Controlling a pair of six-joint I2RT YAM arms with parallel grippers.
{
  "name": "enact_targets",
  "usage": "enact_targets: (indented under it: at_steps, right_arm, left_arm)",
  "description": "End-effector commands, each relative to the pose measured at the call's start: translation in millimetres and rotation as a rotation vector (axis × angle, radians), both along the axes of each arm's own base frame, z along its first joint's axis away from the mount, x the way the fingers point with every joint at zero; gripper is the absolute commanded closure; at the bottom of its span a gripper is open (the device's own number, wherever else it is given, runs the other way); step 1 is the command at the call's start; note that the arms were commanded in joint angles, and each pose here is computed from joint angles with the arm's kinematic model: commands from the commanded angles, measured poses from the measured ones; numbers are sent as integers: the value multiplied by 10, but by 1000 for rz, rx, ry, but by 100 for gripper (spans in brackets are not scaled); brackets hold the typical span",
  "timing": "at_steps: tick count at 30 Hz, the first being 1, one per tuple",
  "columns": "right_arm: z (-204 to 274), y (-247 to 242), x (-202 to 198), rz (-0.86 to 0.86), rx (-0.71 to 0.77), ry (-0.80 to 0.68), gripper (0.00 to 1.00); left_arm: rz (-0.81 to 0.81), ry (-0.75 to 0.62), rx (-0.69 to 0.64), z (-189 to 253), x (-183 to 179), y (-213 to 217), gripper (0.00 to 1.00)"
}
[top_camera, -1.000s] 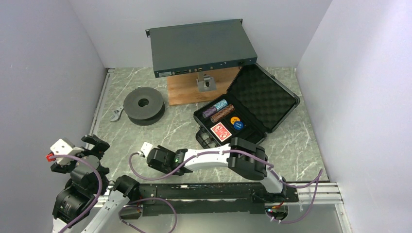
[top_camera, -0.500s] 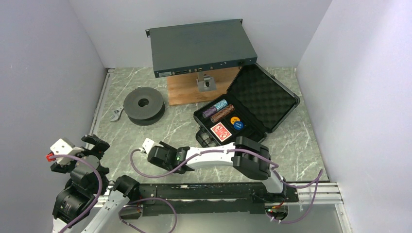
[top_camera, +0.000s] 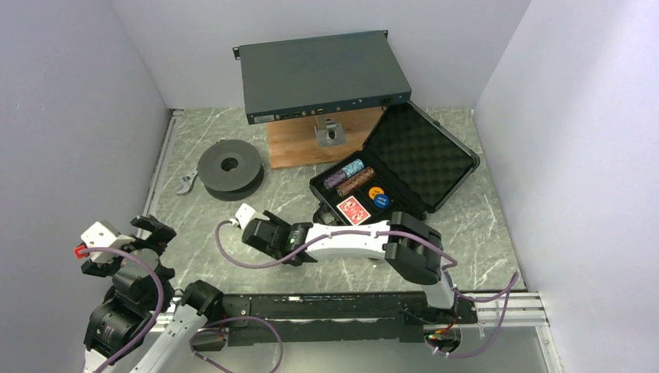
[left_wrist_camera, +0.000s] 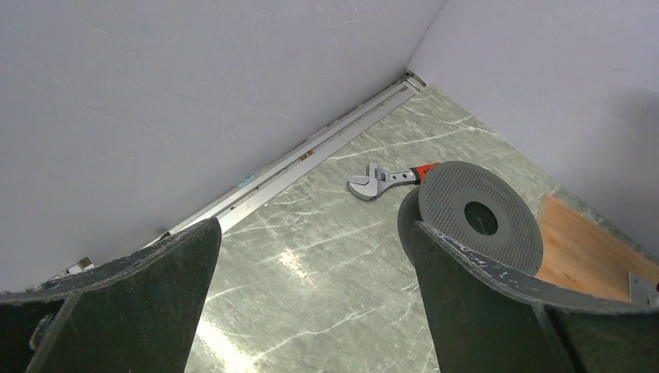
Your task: Pack up texas hold em set
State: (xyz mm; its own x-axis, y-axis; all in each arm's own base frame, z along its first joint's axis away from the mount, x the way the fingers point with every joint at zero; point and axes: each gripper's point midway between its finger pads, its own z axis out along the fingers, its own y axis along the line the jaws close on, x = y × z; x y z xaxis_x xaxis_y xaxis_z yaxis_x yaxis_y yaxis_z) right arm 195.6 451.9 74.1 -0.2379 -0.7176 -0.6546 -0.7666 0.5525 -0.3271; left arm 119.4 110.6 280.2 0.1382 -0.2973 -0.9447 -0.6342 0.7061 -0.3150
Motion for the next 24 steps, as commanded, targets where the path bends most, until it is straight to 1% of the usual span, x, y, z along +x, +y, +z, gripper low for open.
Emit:
enact_targets:
  at_steps: [1, 10, 24]
  right_arm:
    - [384, -151, 238, -59, 56, -53, 47]
    - [551, -514, 577, -153, 82, -62, 47]
    - [697, -1217, 1065, -309, 92, -89, 47]
  left_arm:
    - [-7, 7, 9, 28, 43, -26, 1]
    - [-15, 9, 15, 31, 64, -41, 1]
    - [-24, 25, 27, 27, 101, -66, 1]
